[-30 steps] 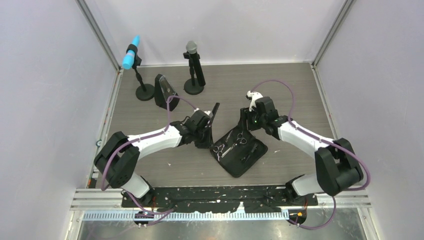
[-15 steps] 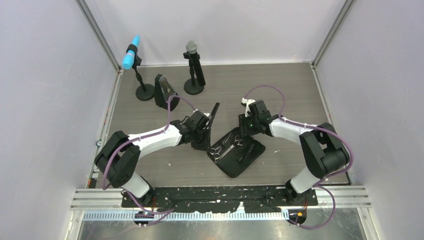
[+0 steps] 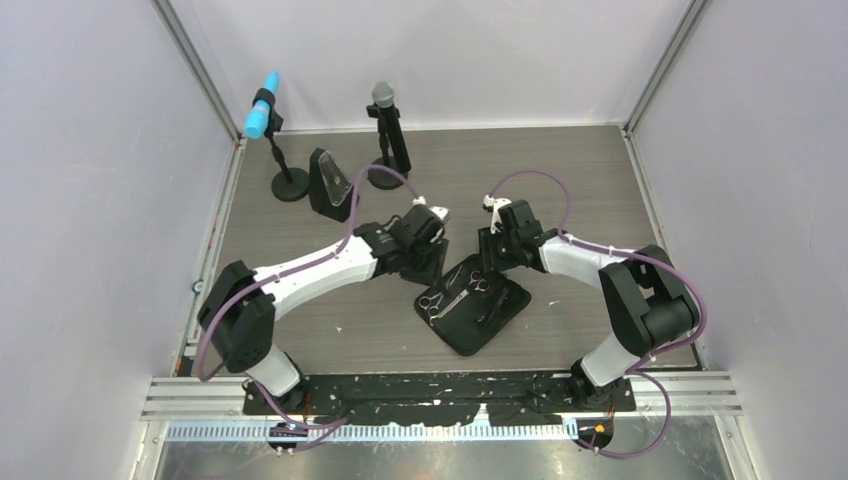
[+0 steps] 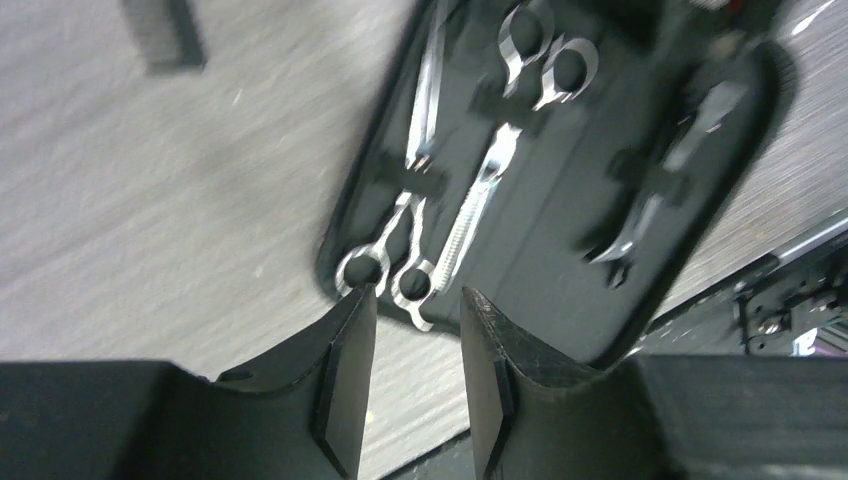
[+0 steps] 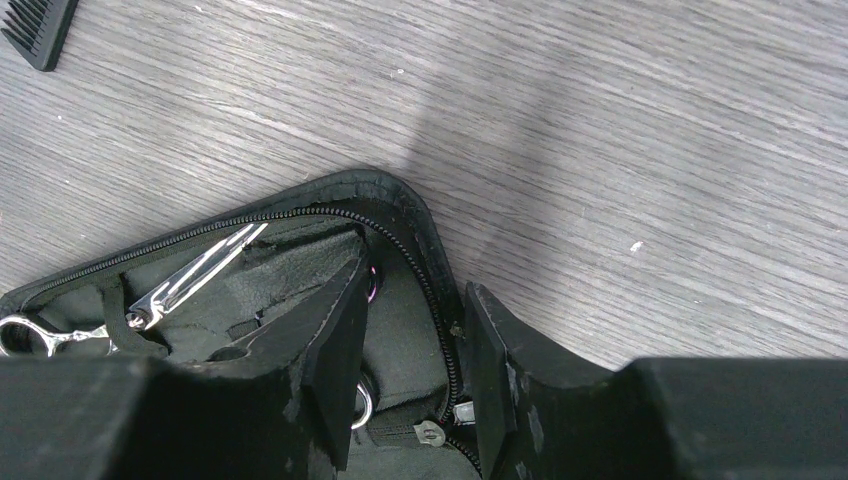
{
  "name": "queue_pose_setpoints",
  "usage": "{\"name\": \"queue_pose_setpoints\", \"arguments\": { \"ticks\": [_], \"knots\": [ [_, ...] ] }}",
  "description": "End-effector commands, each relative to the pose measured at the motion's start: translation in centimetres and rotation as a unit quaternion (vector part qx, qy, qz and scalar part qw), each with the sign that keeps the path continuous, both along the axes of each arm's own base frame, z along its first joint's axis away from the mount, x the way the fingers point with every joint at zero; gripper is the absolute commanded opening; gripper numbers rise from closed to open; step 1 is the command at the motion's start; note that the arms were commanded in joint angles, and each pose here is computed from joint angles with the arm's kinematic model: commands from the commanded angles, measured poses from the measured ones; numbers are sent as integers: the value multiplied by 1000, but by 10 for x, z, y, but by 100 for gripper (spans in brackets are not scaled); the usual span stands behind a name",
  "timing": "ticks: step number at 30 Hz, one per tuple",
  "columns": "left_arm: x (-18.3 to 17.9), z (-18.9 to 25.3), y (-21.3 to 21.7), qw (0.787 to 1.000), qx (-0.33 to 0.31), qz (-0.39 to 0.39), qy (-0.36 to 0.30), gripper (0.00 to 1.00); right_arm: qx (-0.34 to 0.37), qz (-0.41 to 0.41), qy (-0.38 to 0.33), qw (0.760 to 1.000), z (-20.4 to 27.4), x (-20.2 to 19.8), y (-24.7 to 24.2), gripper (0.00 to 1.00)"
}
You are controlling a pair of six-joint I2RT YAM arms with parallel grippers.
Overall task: Sort the hair-cutting tools
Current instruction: Place the scissors in the hairdressing tool bag, then adjust the haircut tool in the hairdressing tool bag.
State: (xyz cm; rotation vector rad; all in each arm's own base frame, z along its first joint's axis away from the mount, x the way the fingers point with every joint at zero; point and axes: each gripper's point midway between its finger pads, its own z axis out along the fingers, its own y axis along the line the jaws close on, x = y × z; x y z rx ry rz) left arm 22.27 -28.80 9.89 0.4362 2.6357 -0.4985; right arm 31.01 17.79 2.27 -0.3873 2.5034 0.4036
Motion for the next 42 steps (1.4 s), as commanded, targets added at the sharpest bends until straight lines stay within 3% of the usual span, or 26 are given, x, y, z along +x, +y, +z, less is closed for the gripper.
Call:
{"name": "queue_pose_setpoints", "arguments": {
  "ticks": [1,6,24,34,42],
  "knots": [
    [23,8,-35,998,11,-41,-37,39,11,7,-32,999,18,14,7,44],
    [36,-4,-56,996,23,-75,-40,38,7,8,-19,1000,9,13,8,39],
    [51,-49,-60,991,85,-99,-28,39,26,23,-9,999,2,13,14,29],
    [53,-62,-51,988,120,-98,-24,38,43,42,-21,998,16,8,19,51],
    [53,-66,-48,989,122,-79,-18,28,16,11,-25,999,17,9,5,53]
  ]
}}
